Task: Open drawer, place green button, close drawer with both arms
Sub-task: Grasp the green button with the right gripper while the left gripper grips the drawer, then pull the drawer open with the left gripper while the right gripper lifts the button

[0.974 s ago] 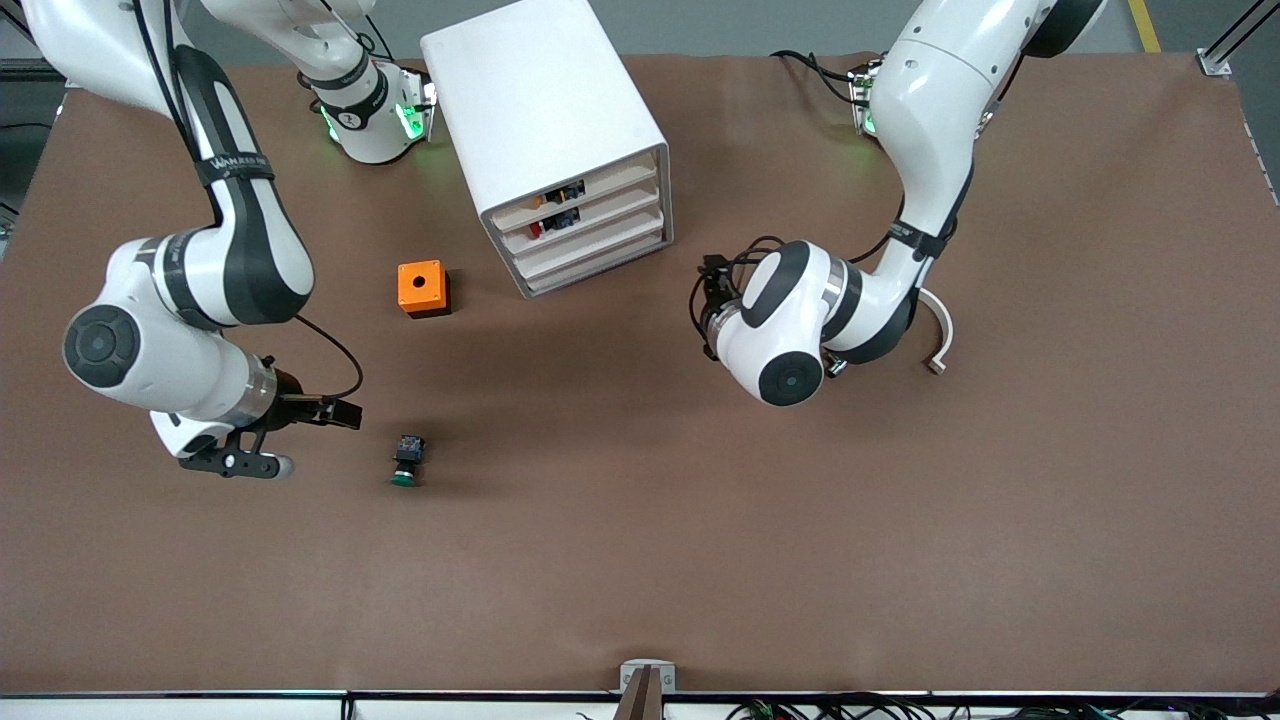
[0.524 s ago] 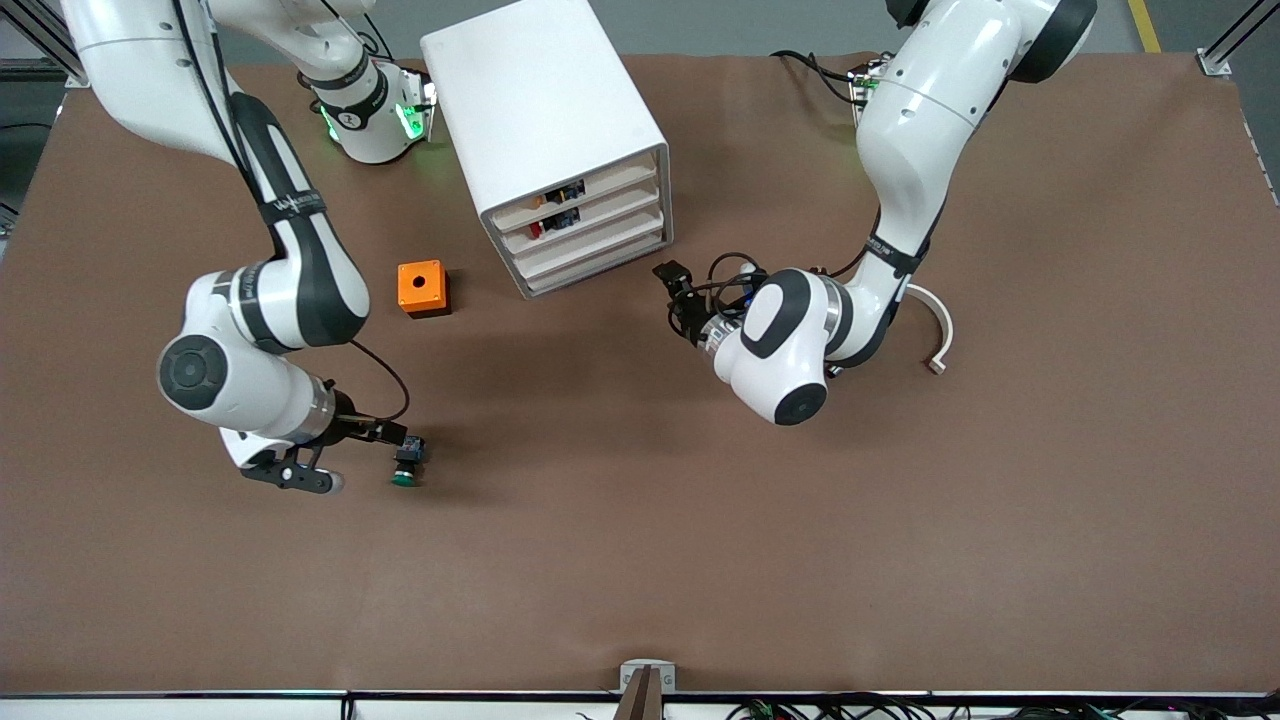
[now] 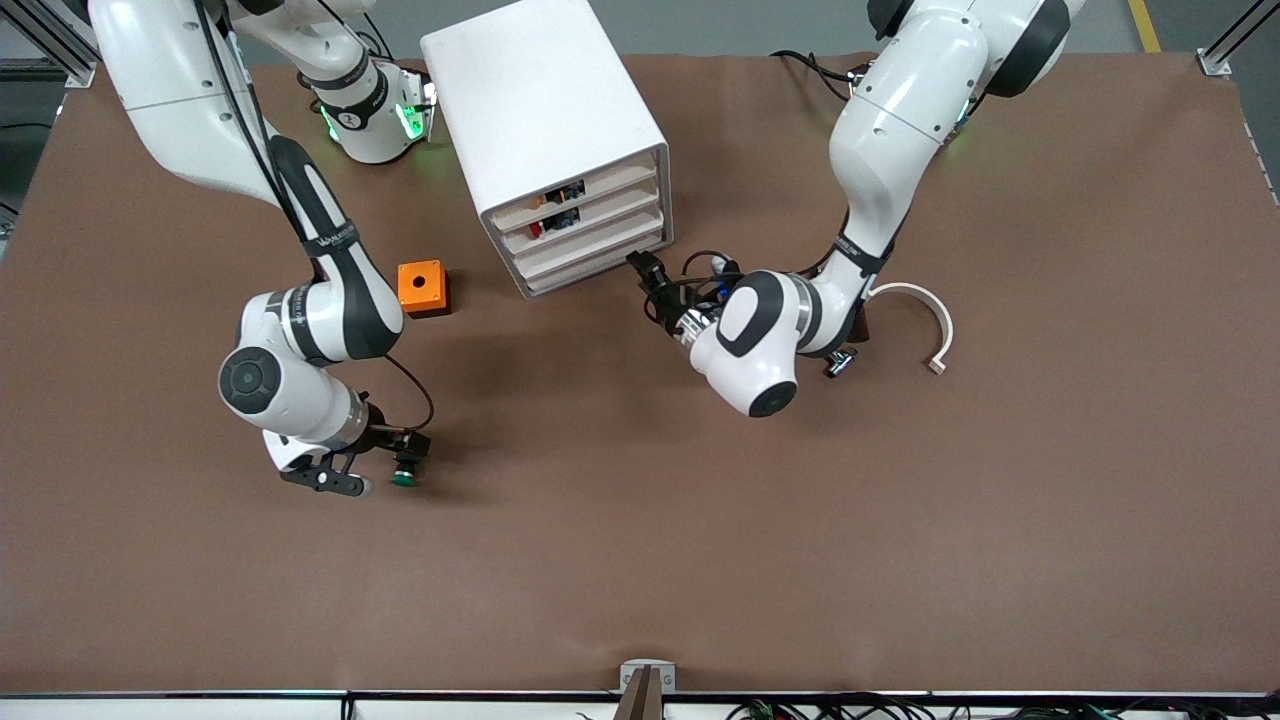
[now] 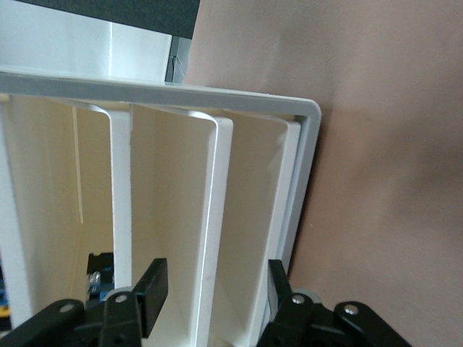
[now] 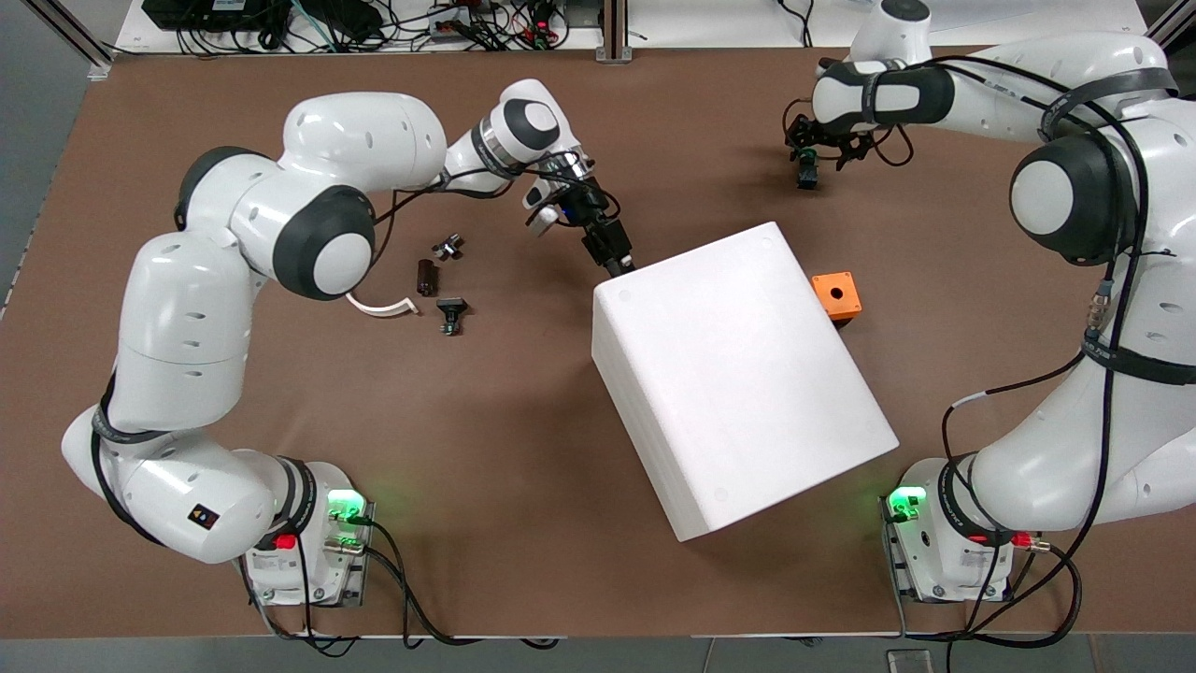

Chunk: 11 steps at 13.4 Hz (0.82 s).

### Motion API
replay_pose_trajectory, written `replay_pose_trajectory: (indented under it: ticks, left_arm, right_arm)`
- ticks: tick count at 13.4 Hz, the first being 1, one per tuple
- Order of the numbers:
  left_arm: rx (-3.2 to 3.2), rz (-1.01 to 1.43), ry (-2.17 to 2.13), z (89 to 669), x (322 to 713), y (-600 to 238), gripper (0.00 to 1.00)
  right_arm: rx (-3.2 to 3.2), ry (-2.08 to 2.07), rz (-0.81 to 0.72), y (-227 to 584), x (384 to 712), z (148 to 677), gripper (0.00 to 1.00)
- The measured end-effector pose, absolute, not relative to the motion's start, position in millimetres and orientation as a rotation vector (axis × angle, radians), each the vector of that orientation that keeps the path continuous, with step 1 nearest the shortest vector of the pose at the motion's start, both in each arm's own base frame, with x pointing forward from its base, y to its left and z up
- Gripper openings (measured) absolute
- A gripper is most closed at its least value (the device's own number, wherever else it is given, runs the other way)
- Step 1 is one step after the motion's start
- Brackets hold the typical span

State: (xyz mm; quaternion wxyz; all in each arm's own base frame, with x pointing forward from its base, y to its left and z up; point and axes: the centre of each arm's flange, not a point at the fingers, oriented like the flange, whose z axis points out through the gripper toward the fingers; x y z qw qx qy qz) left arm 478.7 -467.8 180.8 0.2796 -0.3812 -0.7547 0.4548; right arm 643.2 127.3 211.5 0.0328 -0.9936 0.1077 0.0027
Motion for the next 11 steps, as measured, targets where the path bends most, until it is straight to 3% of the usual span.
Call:
replay_pose_trajectory:
  ticks: [7,8,10,11]
  left_arm:
    - [-1.014,1.205,-1.952,153.8,441.1,-496.5,0.62]
    - [-1.025,1.200,-1.941,152.1,434.5,-501.7,0.55]
    - [-1.060,1.192,-1.919,152.4,421.5,-513.3,0.51]
    - [-1.073,1.192,-1.913,153.3,418.2,-517.1,0.44]
  right_arm:
    - [-3.053,0.316,-0.036,135.4,642.5,190.5,0.96]
    - [-3.053,0.315,-0.038,135.8,642.5,190.6,0.93]
    - [-3.053,0.317,-0.039,135.2,642.7,190.6,0.71]
    - [-3.054,0.319,-0.040,134.0,643.0,190.6,0.61]
